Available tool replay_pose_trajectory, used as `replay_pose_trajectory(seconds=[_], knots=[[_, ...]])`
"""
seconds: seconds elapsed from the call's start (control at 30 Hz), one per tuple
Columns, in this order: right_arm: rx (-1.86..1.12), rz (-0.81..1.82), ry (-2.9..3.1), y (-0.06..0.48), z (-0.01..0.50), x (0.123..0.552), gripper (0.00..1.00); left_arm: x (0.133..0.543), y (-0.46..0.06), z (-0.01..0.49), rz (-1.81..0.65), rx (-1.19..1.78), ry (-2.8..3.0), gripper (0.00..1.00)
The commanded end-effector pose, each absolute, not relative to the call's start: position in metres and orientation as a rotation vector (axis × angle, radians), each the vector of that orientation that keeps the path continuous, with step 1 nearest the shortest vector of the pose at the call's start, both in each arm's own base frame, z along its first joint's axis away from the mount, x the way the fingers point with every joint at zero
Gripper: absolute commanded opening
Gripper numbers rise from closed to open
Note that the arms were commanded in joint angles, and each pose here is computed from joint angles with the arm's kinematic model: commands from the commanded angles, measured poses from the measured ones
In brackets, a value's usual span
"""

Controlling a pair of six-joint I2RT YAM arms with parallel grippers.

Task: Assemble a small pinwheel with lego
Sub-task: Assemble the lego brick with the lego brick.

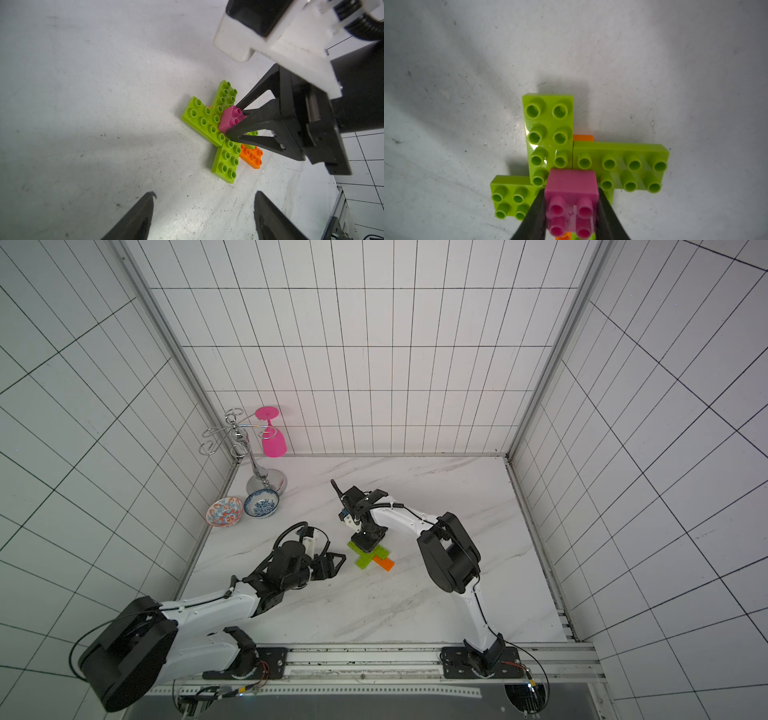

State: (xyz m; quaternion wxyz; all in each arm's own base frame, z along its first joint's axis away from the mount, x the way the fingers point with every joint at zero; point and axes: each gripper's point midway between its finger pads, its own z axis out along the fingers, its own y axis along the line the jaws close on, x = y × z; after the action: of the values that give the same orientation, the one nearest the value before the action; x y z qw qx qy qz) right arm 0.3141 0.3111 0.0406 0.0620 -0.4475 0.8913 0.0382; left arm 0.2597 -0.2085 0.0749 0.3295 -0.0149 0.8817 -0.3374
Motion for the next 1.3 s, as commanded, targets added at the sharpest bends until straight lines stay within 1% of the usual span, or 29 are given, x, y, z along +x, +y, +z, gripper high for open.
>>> replay_pose_trajectory(seconds=[0.0, 0.23, 0.4, 0.63, 0.83, 1.07, 1.27], knots=[[-1.444, -0.08, 2.933, 0.27, -0.043, 0.276, 0.0, 0.266, -0.208, 0.082, -0.879, -0.035, 2.286, 0.77], [-1.467, -0.122, 2.979, 0.265, -0.063, 0.262, 0.0, 0.269, -0.201, 0.082, -0.874, -0.051, 2.286, 0.77], [-1.4, -0.062, 2.935, 0.276, -0.039, 0.275, 0.0, 0.269, -0.201, 0.084, -0.875, -0.049, 2.281, 0.77], [-1.337, 0.034, 2.852, 0.296, 0.006, 0.296, 0.1, 0.268, -0.199, 0.087, -0.878, -0.052, 2.272, 0.77], [-1.31, 0.056, 2.819, 0.301, 0.026, 0.305, 0.18, 0.267, -0.198, 0.09, -0.874, -0.053, 2.267, 0.77], [-1.282, 0.067, 2.796, 0.303, 0.041, 0.312, 0.22, 0.267, -0.198, 0.09, -0.874, -0.054, 2.267, 0.77], [-1.257, 0.085, 2.769, 0.306, 0.057, 0.317, 0.35, 0.267, -0.199, 0.091, -0.88, -0.051, 2.265, 0.77]])
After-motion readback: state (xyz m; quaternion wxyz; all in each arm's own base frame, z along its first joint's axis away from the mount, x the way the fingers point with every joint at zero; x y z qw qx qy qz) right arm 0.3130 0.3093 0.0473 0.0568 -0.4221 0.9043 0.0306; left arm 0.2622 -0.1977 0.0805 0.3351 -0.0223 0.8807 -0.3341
